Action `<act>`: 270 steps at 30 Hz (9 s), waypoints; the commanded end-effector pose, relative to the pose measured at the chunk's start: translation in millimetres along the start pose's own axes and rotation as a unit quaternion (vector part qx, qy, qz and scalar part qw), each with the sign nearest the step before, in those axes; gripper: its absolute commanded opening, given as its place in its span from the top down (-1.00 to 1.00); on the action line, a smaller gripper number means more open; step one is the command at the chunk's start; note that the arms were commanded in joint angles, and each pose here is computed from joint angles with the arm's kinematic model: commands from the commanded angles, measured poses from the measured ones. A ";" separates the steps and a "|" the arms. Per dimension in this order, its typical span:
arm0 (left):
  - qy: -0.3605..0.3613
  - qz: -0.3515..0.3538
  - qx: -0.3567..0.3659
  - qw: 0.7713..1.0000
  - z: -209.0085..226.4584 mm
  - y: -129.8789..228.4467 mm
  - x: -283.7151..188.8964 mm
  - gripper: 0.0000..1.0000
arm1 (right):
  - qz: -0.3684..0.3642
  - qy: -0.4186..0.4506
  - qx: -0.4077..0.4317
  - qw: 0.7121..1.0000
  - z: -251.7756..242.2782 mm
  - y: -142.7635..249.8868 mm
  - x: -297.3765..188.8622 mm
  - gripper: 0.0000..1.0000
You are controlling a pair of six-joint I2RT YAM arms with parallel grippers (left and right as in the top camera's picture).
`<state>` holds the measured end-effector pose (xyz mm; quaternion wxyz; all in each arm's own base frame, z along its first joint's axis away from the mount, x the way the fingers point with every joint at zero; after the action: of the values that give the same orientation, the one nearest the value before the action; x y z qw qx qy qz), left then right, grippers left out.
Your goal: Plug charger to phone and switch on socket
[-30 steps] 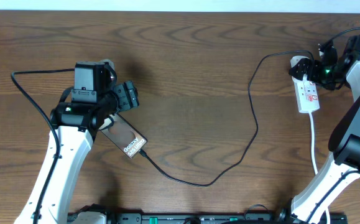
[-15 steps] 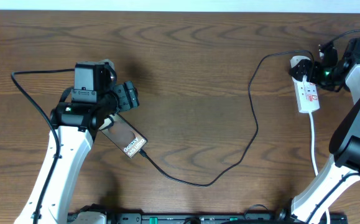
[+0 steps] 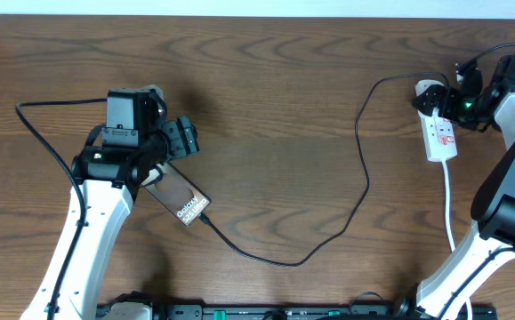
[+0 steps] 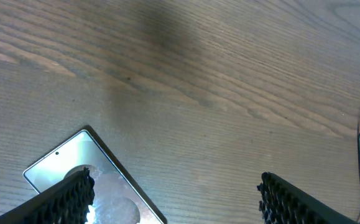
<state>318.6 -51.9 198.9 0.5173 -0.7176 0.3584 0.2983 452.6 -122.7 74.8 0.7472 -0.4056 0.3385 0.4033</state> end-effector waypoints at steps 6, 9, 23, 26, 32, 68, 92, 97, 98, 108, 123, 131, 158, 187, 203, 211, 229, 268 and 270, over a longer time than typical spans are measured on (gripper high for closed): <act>-0.003 -0.012 -0.001 1.000 -1.6 -7.5 -4.7 -0.67 | 0.084 0.033 0.052 0.995 -6.8 39.6 25.8 -0.98; -0.003 -0.012 -0.001 1.000 -1.6 -7.5 -4.7 -0.68 | 0.080 0.034 0.050 0.995 -4.8 35.1 21.4 -0.98; -0.003 -0.010 -0.001 1.000 -1.4 -6.8 -4.7 -0.68 | 0.076 0.038 0.047 0.995 -4.5 31.8 18.5 -0.99; -0.003 -0.010 -0.001 1.000 -1.4 -6.7 -4.7 -0.67 | 0.074 0.025 0.046 0.996 -1.2 30.8 18.8 -0.99; -0.005 -0.007 -0.002 1.000 -0.9 -5.4 -4.7 -0.68 | 0.070 -0.011 0.046 0.996 8.4 28.7 19.3 -0.99; -0.007 0.001 -0.003 1.000 0.0 -2.3 -4.7 -0.68 | 0.069 -0.050 0.050 0.995 18.6 28.3 18.7 -0.95; -0.007 0.001 -0.003 1.000 0.0 -2.4 -4.7 -0.67 | -0.129 0.166 0.192 0.959 48.6 20.1 -194.0 -0.98; -0.007 0.001 -0.003 1.000 0.0 -2.4 -4.7 -0.67 | -0.154 0.161 0.183 0.958 58.4 21.1 -212.2 -0.99; -0.007 0.001 -0.003 1.000 0.0 -2.4 -4.7 -0.67 | -0.155 0.160 0.183 0.958 58.7 21.1 -212.7 -0.99; -0.007 0.001 -0.003 1.000 0.0 -2.4 -4.7 -0.67 | -0.154 0.161 0.183 0.958 58.6 21.3 -212.5 -0.99; -0.011 0.012 -0.005 1.000 1.9 3.4 -8.1 -0.67 | -0.154 0.161 0.183 0.958 58.6 21.3 -212.5 -0.98; -0.081 -0.076 0.017 0.994 22.7 20.4 -28.8 -0.68 | -0.154 0.160 0.183 0.958 58.6 21.2 -212.5 -0.98; -0.023 -0.510 0.191 0.839 47.0 82.0 -79.9 -0.68 | -0.154 0.161 0.183 0.958 58.6 21.2 -212.5 -0.99; -0.092 -0.420 0.004 0.903 98.2 108.4 -38.2 -0.67 | -0.154 0.161 0.183 0.958 58.6 21.3 -212.5 -0.98; -0.092 -0.420 0.004 0.903 98.3 108.4 -38.2 -0.68 | -0.154 0.160 0.183 0.958 58.6 21.2 -212.5 -0.98; -0.092 -0.420 0.004 0.903 98.2 108.4 -38.2 -0.67 | -0.151 0.164 0.184 0.957 56.8 21.5 -210.0 -0.99; -0.092 -0.420 0.004 0.903 98.2 108.4 -38.2 -0.68 | -0.527 0.027 -0.004 0.850 152.5 63.7 -238.1 -0.99; -0.092 -0.420 0.004 0.903 98.2 108.4 -38.2 -0.67 | -0.551 0.015 -0.006 0.834 79.6 219.1 -158.6 -0.98; -0.092 -0.420 0.004 0.903 98.2 108.4 -38.2 -0.67 | -0.536 0.015 -0.006 0.844 78.4 221.9 -152.4 -0.99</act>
<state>203.7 22.7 158.6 0.6271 -0.7737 -0.0280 0.0856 204.1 -29.9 165.0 0.8347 -0.5402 0.0773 -0.0738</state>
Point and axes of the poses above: each gripper's point midway between its finger pads, its own x axis out along the fingers, its own z axis along the line the jaws close on, y = z × x, the point moved 4 cm from there along -x, back along the fingers, and after that the axes turned 5 degrees about x, right-handed, at the moved point
